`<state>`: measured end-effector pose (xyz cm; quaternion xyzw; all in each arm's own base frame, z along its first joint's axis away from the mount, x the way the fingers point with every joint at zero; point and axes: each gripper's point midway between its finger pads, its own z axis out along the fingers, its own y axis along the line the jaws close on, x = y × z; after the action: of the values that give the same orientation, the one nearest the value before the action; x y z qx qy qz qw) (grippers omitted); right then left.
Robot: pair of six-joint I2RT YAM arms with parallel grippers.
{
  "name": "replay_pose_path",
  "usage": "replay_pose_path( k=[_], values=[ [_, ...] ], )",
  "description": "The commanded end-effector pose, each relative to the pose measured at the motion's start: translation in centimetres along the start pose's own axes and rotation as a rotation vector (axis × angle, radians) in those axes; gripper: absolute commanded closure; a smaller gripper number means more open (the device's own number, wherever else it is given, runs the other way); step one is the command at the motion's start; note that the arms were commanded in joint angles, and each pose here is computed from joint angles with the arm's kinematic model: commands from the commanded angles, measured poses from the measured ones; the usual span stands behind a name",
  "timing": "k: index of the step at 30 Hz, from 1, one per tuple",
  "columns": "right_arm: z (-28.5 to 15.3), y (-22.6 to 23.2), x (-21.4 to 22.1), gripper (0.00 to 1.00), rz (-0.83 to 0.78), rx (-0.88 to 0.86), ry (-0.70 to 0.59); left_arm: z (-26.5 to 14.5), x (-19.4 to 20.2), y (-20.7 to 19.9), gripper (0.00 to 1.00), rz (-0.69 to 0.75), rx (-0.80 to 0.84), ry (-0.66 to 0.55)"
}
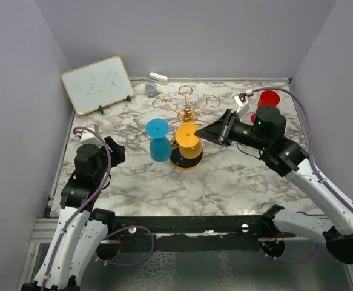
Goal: Take the wine glass off the wine glass rack
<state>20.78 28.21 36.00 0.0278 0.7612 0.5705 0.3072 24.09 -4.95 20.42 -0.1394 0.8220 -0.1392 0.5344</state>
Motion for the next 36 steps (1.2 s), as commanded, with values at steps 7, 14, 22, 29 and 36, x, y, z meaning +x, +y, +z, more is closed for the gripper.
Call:
replay_pose_path(
  k=[7,14,22,29,36],
  values=[
    [1.4,1.1,-1.0,0.99,-0.001,-0.051,-0.021,0.0,-0.2,0.2,0.44,-0.008,-0.007,-0.019],
    [2.4,0.7,-0.8,0.99,0.004,-0.061,-0.003,0.0,-0.2,0.1,0.44,-0.008,-0.004,-0.018],
    [2.6,0.5,-1.0,0.99,0.032,-0.034,-0.007,0.0,-0.2,0.1,0.44,-0.008,-0.003,-0.017],
    [1.9,0.2,-1.1,0.99,0.101,-0.025,-0.045,0.0,-0.1,0.1,0.44,-0.007,0.001,-0.013],
    [1.7,-0.5,-1.9,0.99,0.165,0.027,-0.099,0.0,-0.1,0.1,0.44,-0.007,0.001,-0.014]
  ],
)
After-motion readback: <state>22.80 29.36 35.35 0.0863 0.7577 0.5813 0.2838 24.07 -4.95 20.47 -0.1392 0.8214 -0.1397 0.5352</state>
